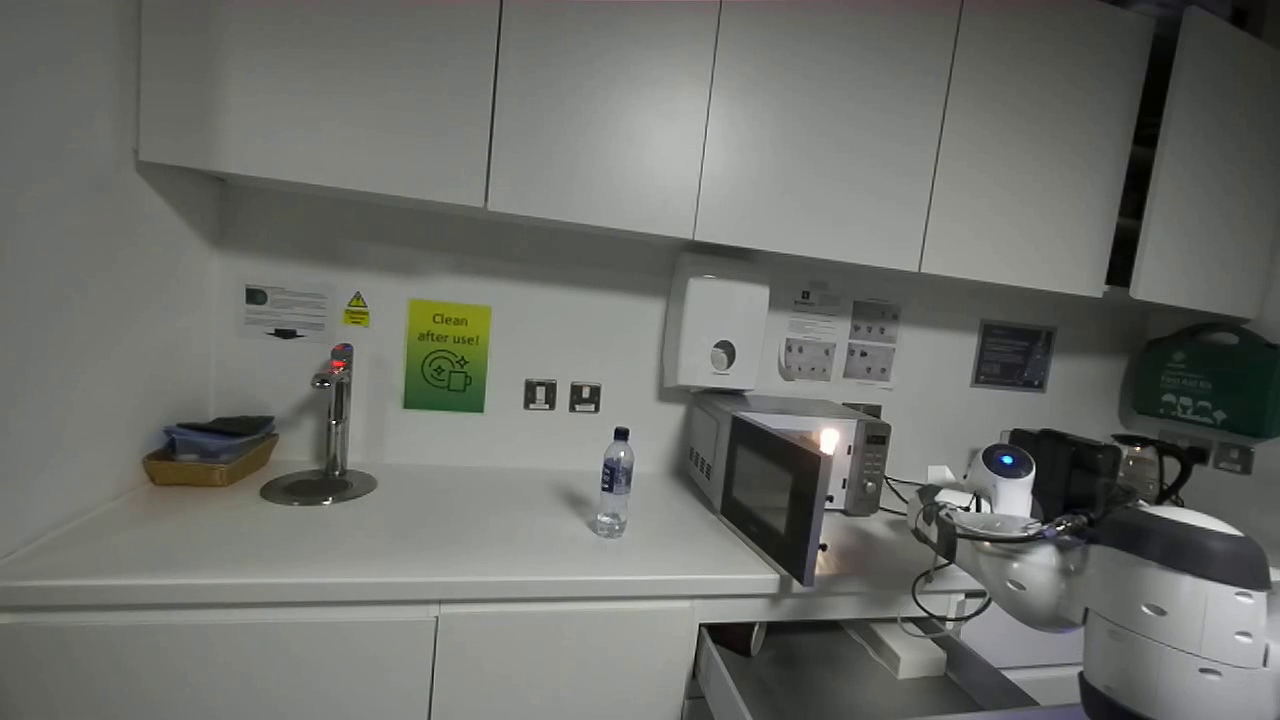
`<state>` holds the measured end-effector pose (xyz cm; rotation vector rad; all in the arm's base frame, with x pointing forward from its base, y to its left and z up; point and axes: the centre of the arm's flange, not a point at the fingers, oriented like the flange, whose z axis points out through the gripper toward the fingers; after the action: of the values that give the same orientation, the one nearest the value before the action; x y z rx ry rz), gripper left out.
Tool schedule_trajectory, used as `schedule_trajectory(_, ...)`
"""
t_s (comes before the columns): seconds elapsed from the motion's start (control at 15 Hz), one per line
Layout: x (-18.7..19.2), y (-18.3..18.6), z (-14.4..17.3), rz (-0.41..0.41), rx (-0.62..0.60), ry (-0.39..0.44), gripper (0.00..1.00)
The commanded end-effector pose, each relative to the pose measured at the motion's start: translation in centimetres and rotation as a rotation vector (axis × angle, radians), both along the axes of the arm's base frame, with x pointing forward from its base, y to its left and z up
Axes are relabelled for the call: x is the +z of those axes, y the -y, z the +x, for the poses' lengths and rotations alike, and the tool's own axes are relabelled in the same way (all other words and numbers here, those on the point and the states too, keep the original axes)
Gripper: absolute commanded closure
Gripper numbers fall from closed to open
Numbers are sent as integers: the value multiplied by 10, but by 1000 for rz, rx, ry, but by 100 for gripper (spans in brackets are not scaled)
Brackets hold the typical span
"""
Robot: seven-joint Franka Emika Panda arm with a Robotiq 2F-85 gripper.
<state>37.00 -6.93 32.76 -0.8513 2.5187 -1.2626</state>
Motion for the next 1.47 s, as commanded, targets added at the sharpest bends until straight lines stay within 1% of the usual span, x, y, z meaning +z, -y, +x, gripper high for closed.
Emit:
schedule_trajectory(0.0,1,6,-32,-10,19,30,99)
schedule_trajectory(0.67,-8,7,-35,-17,14,71,99)
schedule_trajectory(1.13,-18,12,-40,0,19,75,99)
schedule_trajectory(1.4,-22,15,-42,-11,23,64,99)
